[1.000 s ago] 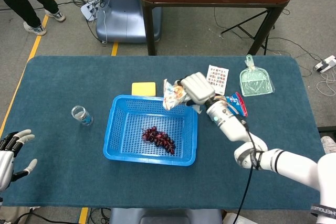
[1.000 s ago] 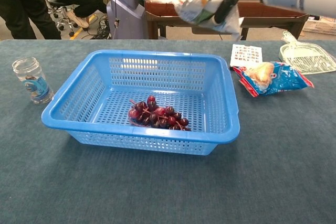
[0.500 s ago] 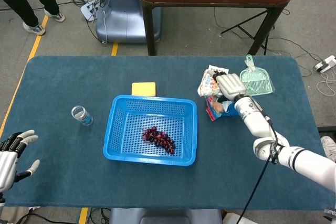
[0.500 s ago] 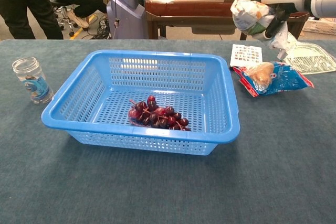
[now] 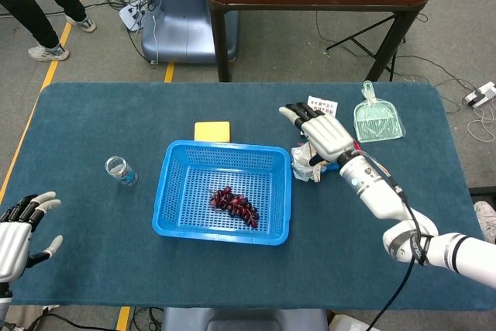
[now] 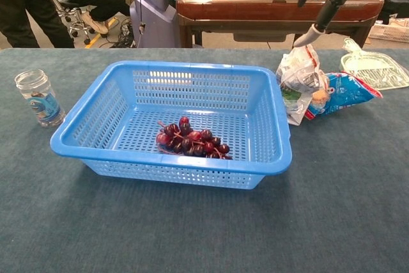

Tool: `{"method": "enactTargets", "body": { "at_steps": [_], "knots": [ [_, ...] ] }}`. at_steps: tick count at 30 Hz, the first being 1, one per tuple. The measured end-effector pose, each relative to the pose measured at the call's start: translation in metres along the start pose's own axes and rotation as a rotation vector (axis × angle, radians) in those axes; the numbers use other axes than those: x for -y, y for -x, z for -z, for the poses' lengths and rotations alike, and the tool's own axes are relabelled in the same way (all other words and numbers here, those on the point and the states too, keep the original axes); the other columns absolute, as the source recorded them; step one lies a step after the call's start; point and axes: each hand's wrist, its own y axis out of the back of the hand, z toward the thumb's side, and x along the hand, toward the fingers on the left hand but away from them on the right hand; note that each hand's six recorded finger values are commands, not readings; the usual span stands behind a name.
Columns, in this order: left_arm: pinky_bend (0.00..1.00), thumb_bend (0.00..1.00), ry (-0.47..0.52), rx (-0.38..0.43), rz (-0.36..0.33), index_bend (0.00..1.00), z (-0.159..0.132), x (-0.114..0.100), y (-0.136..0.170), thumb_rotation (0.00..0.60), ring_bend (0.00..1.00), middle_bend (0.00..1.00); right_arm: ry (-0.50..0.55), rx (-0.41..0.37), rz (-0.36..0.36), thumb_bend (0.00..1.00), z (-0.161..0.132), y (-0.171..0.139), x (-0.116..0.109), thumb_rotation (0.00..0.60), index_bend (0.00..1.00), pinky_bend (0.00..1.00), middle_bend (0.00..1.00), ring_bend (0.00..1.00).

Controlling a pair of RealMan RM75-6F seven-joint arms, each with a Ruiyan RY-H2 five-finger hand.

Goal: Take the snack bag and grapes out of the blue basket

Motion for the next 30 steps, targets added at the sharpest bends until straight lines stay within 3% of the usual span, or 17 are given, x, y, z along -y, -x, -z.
{"method": "enactTargets", "body": {
  "at_steps": [6,15,20,30],
  "knots": [
    [0.25,0.27,-0.003,-0.002,-0.001,0.33,0.0,0.0,0.0,0.6,0.16,0.21,0.037,-0.144,-0.043,0.05,-0.048,0.001,0.014,0.6,0.0,0.24,0.16,0.11],
    [0.24,0.27,-0.009,-0.007,0.002,0.33,0.001,0.0,0.0,0.6,0.16,0.21,0.002,-0.26,-0.159,0.03,-0.1,0.022,0.059,0.6,0.01,0.25,0.19,0.13],
    [0.24,0.27,-0.008,-0.009,0.001,0.33,0.001,0.0,0.001,0.6,0.16,0.21,-0.037,-0.289,-0.205,0.03,-0.119,0.034,0.086,0.6,0.08,0.25,0.25,0.16],
    [0.24,0.27,-0.007,-0.03,0.002,0.34,0.008,0.0,0.006,0.6,0.16,0.21,-0.102,-0.277,-0.277,0.03,-0.137,0.055,0.122,0.6,0.09,0.25,0.25,0.16]
  ]
}}
